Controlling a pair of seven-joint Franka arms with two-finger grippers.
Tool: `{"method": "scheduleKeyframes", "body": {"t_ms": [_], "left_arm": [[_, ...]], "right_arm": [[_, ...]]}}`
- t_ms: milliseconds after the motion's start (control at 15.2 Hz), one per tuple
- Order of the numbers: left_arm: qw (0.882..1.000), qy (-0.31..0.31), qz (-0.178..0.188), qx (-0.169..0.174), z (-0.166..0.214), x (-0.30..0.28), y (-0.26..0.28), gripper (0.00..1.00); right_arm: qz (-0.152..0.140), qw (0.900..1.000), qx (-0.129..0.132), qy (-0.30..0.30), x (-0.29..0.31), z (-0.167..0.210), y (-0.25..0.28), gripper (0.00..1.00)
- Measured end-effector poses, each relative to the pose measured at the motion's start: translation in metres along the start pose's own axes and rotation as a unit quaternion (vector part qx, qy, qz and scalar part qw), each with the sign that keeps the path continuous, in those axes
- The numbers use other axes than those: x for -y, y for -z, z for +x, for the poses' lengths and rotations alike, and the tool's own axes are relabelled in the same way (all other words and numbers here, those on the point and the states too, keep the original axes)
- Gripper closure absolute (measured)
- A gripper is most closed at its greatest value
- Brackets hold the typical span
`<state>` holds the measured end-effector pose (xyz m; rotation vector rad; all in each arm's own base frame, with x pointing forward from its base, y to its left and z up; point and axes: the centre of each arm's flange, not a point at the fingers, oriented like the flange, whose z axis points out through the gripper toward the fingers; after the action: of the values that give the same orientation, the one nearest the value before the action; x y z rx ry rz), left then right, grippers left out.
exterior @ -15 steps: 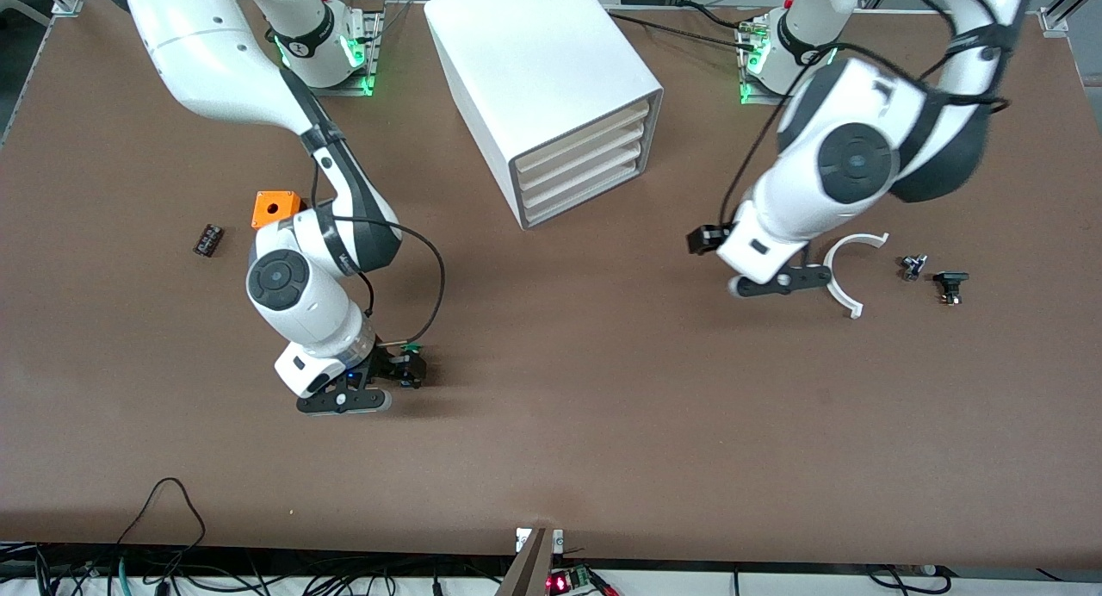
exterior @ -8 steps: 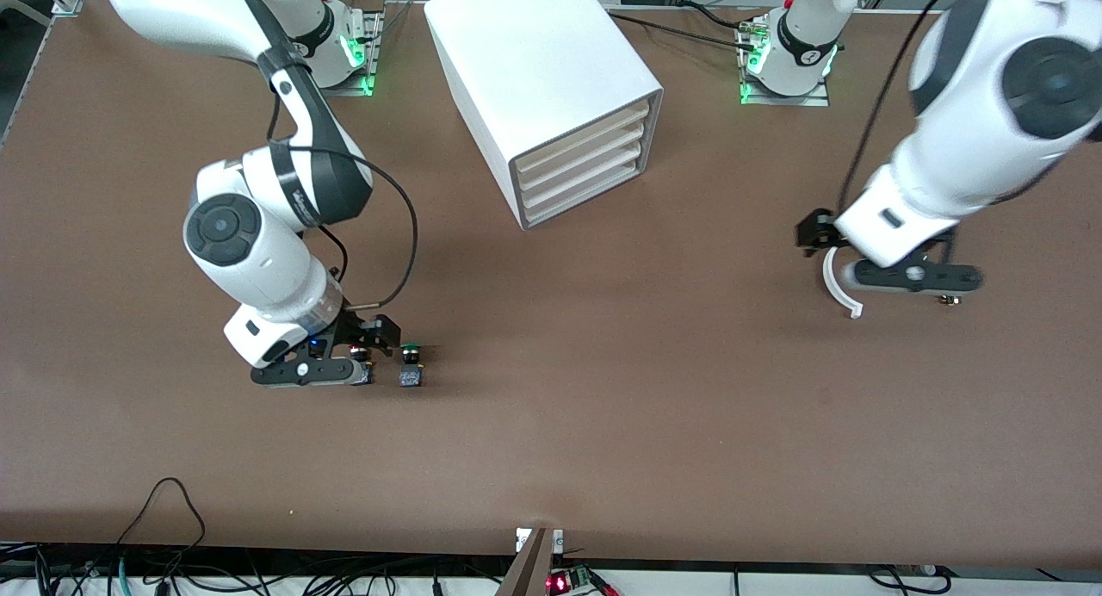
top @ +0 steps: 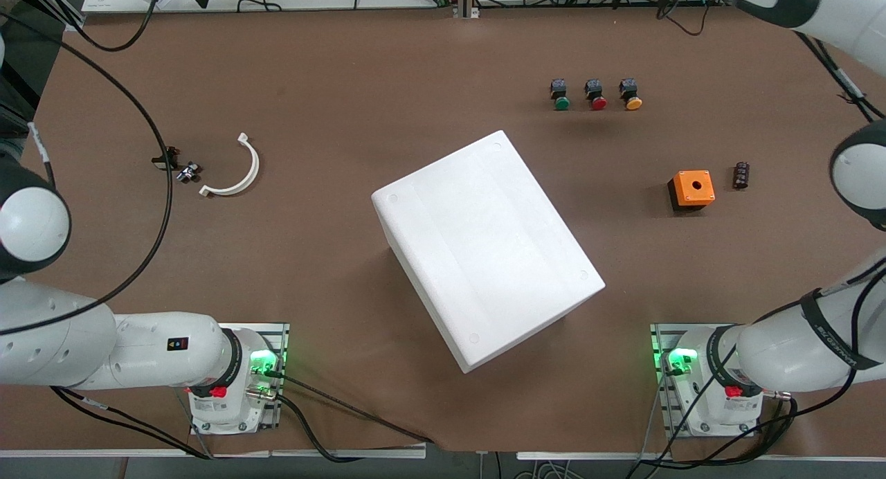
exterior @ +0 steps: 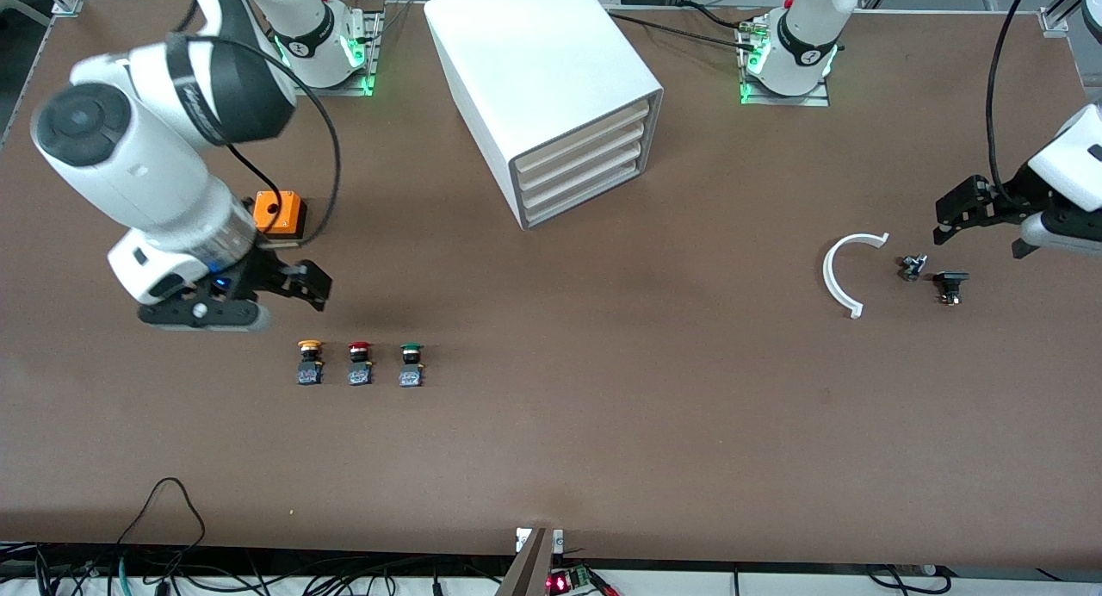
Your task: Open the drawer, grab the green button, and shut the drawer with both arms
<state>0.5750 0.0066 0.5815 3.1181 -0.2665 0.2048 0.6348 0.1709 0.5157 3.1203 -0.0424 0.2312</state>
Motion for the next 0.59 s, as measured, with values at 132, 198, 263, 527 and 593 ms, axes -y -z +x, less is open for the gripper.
{"method": "scheduleKeyframes", "body": {"t_ms": [132, 198, 263, 527, 593], "left_arm": [[1.0, 0.003, -0.001, 0.003, -0.01, 0.001, -0.005, 0.0], [1.0, 0.003, -0.002, 0.006, -0.013, 0.001, -0.006, 0.0], [1.0, 0.001, -0.004, 0.015, -0.015, -0.001, -0.008, 0.0], [0.999, -0.005, -0.01, 0.044, -0.02, -0.009, -0.005, 0.0], [0.999, -0.005, -0.01, 0.045, -0.02, -0.009, -0.003, 0.0]], "right_arm": [[-0.004, 1.0, -0.007, 0.001, -0.015, -0.015, 0.021, 0.0], [-0.007, 1.0, -0.01, 0.008, -0.022, -0.022, 0.029, 0.0], [-0.011, 1.0, -0.008, 0.013, -0.028, -0.029, 0.037, 0.0], [-0.016, 1.0, 0.01, 0.009, -0.05, -0.046, 0.058, 0.0], [-0.012, 1.0, 0.015, 0.006, -0.058, -0.048, 0.062, 0.0]]}}
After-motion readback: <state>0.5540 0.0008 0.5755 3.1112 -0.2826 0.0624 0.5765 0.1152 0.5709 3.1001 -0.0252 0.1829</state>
